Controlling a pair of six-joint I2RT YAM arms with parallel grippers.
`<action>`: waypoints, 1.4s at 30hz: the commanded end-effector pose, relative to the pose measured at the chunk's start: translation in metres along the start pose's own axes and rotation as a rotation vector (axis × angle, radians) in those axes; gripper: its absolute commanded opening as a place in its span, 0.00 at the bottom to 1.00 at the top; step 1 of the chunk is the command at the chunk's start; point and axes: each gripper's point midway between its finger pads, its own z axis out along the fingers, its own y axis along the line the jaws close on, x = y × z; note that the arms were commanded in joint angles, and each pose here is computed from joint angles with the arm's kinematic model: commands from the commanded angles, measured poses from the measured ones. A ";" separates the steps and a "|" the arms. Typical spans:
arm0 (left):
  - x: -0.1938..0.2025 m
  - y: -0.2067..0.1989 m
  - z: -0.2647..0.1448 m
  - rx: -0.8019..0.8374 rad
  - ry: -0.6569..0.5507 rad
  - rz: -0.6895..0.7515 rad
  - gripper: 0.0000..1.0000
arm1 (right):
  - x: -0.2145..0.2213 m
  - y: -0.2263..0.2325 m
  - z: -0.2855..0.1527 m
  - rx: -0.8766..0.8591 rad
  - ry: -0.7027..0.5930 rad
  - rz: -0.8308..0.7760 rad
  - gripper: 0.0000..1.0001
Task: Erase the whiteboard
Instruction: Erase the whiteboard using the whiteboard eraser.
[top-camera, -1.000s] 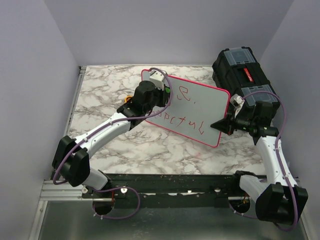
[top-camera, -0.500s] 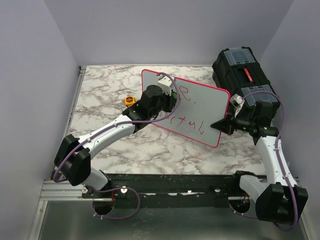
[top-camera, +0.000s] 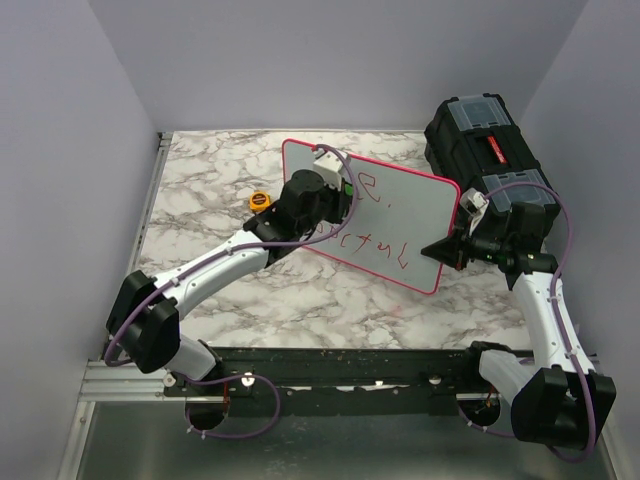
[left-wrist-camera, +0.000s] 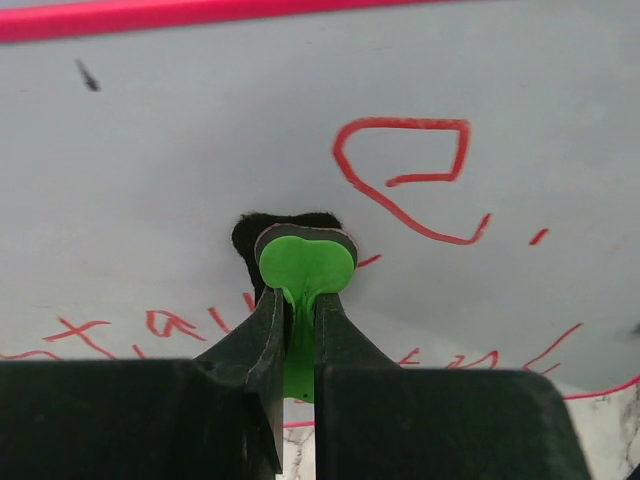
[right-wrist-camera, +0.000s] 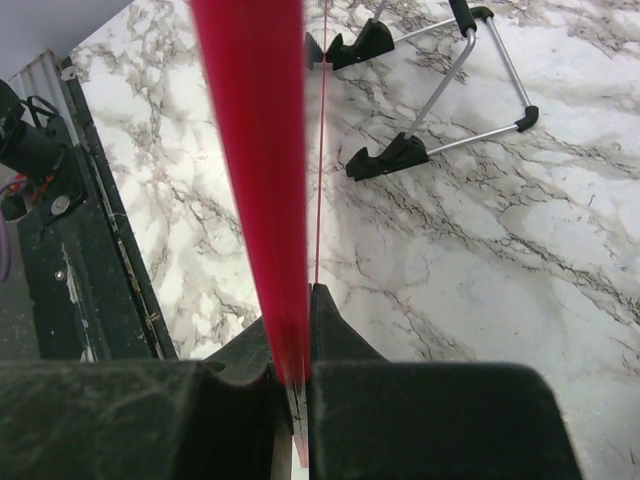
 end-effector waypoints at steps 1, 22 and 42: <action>0.004 -0.014 0.002 0.026 0.000 -0.002 0.00 | -0.015 0.007 0.000 -0.050 -0.039 -0.106 0.00; 0.013 -0.021 -0.001 0.050 0.001 -0.014 0.00 | -0.015 0.007 0.000 -0.049 -0.038 -0.104 0.01; 0.014 -0.012 -0.009 0.010 0.008 -0.057 0.00 | -0.018 0.012 -0.001 -0.063 -0.048 -0.117 0.01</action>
